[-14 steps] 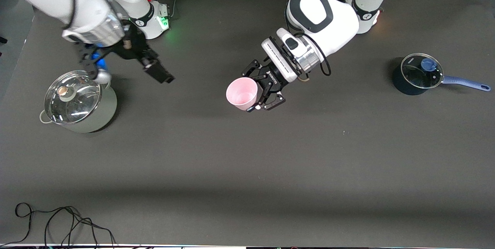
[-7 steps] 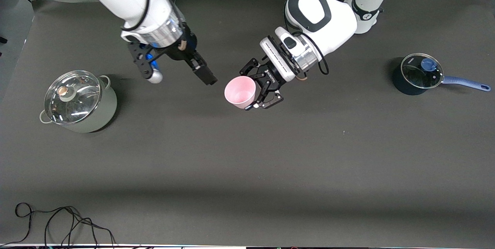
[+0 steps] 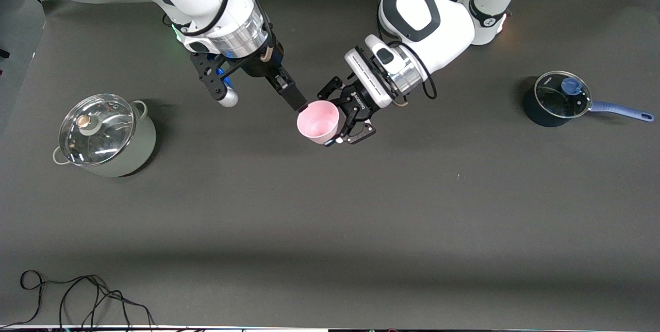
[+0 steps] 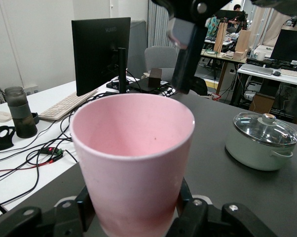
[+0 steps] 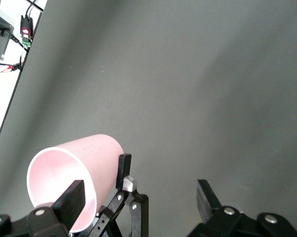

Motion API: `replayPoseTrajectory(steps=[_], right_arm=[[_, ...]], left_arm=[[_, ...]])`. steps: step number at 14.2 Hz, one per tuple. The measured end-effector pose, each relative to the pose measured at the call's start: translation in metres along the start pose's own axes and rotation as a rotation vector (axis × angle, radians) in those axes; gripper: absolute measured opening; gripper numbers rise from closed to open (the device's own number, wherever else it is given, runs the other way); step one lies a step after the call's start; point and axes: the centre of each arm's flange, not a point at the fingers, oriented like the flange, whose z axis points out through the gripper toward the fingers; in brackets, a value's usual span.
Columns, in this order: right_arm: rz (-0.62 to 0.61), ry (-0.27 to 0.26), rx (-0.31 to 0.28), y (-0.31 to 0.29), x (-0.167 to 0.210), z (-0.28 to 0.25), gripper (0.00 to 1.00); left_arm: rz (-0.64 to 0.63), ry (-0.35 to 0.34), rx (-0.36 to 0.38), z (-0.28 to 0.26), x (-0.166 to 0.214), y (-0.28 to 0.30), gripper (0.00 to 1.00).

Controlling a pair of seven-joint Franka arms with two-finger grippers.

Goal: Transfer pink cup from left to right arm
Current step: 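Reach the right gripper to the pink cup's rim, then close the right gripper on the cup rim while the left gripper holds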

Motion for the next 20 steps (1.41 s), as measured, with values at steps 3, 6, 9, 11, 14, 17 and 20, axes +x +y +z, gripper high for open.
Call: replayPoseTrajectory(steps=[3,6,9,11,14,17,20], right_arm=[[-0.017,0.024,-0.007,-0.004,-0.005,0.013,1.00],[-0.037,0.038,-0.013,-0.008,-0.005,0.024,1.00],[-0.043,0.041,-0.016,-0.011,-0.004,0.028,1.00],[-0.044,0.043,-0.014,-0.011,-0.004,0.028,0.85],[-0.045,0.042,0.007,-0.013,-0.004,0.022,0.51],[-0.047,0.043,0.021,-0.015,-0.005,0.020,0.22],[-0.059,0.045,0.018,-0.017,-0.004,0.022,0.07]], left_arm=[[-0.002,0.000,0.001,0.000,0.000,0.000,0.66],[-0.004,-0.001,0.002,0.000,0.000,-0.001,0.66],[-0.006,-0.001,0.002,0.000,0.000,0.000,0.66],[-0.006,-0.002,0.003,0.000,-0.001,0.000,0.66],[-0.005,-0.004,-0.007,0.002,-0.001,0.005,0.66],[-0.002,-0.005,-0.016,0.005,-0.002,0.011,0.66],[0.007,-0.008,-0.018,0.006,-0.003,0.011,0.66]])
